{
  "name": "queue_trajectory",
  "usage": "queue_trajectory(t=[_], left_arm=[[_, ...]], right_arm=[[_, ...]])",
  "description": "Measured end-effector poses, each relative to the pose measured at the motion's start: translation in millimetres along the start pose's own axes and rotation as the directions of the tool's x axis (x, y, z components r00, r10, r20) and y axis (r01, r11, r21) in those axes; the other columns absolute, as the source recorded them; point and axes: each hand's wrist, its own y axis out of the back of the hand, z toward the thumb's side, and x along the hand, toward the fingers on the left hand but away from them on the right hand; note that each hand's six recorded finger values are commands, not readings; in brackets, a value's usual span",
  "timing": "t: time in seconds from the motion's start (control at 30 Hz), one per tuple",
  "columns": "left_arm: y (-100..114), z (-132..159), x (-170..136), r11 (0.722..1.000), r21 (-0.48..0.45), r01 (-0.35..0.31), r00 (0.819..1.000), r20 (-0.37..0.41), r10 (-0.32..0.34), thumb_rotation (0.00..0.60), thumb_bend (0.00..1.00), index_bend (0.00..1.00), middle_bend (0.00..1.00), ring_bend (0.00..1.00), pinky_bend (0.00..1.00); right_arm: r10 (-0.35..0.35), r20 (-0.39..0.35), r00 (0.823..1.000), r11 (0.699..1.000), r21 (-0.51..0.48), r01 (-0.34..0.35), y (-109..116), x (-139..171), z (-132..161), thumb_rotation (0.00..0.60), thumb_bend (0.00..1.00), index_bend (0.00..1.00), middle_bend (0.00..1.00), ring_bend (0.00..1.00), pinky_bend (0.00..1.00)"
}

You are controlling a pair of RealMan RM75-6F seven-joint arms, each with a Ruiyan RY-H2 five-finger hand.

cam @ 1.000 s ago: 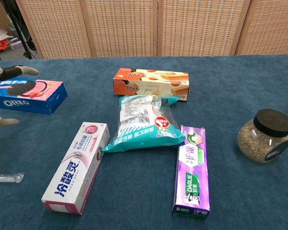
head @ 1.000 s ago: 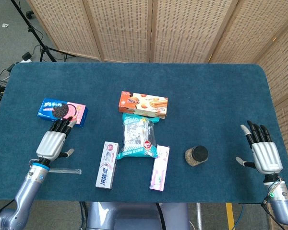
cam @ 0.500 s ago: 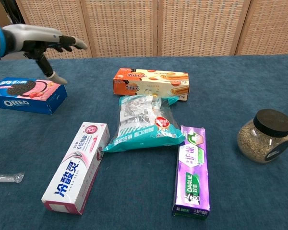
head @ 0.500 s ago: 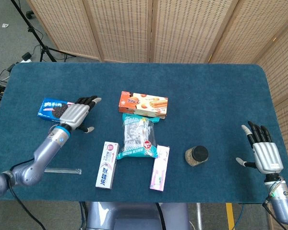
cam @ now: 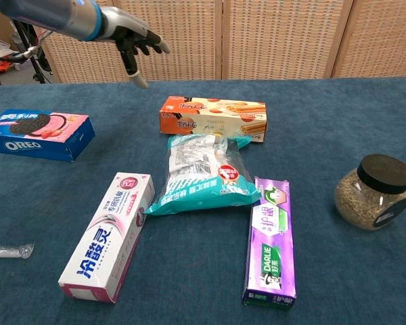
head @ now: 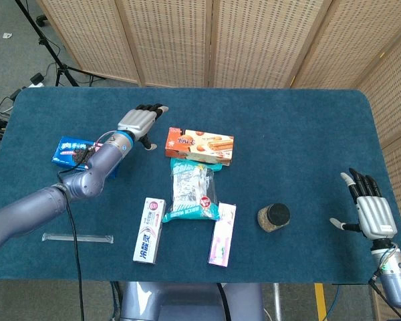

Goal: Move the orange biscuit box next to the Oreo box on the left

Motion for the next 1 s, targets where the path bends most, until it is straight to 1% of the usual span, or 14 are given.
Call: queue_trajectory(t=[0.13,0.27,0.37,0.47,0.67,1.0], left_arm=[[-0.6,20.0,21.6,0.999,-0.016,0.046,0.999,0.014,-0.046,0.600,0.24,0.00,0.00,0.00,0.00],[-6.1,47.1,39.9,0.997,-0.002,0.077,0.997,0.031,-0.077,0.600,0.24,0.00,0.00,0.00,0.00],[-13.7,66.7,48.6,0.995,0.012,0.098,0.994,0.045,-0.099,0.600,0.24,0.00,0.00,0.00,0.00],[-20.0,80.3,53.9,0.993,0.035,0.115,0.992,0.051,-0.116,0.600,0.24,0.00,0.00,0.00,0.00],[-33.3,96.1,59.9,0.987,0.071,0.141,0.988,0.050,-0.145,0.600,0.23,0.00,0.00,0.00,0.00],[-47.2,106.8,64.9,0.982,0.111,0.150,0.987,0.036,-0.155,0.600,0.23,0.00,0.00,0.00,0.00]], right_arm=[[0.005,0.013,1.000,1.000,-0.025,-0.005,0.2,-2.8,-6.3,0.600,0.00,0.00,0.00,0.00,0.00],[0.008,0.027,1.000,0.999,-0.041,-0.007,0.0,-5.3,-12.1,0.600,0.00,0.00,0.00,0.00,0.00],[0.015,0.034,0.999,0.999,-0.052,-0.013,-1.4,-6.0,-14.4,0.600,0.00,0.00,0.00,0.00,0.00],[0.018,0.036,0.999,0.998,-0.059,-0.016,-1.9,-6.6,-15.7,0.600,0.00,0.00,0.00,0.00,0.00],[0.021,0.043,0.999,0.997,-0.072,-0.018,-2.1,-7.0,-18.5,0.600,0.00,0.00,0.00,0.00,0.00],[0.024,0.049,0.999,0.996,-0.085,-0.020,-2.5,-7.4,-21.2,0.600,0.00,0.00,0.00,0.00,0.00]])
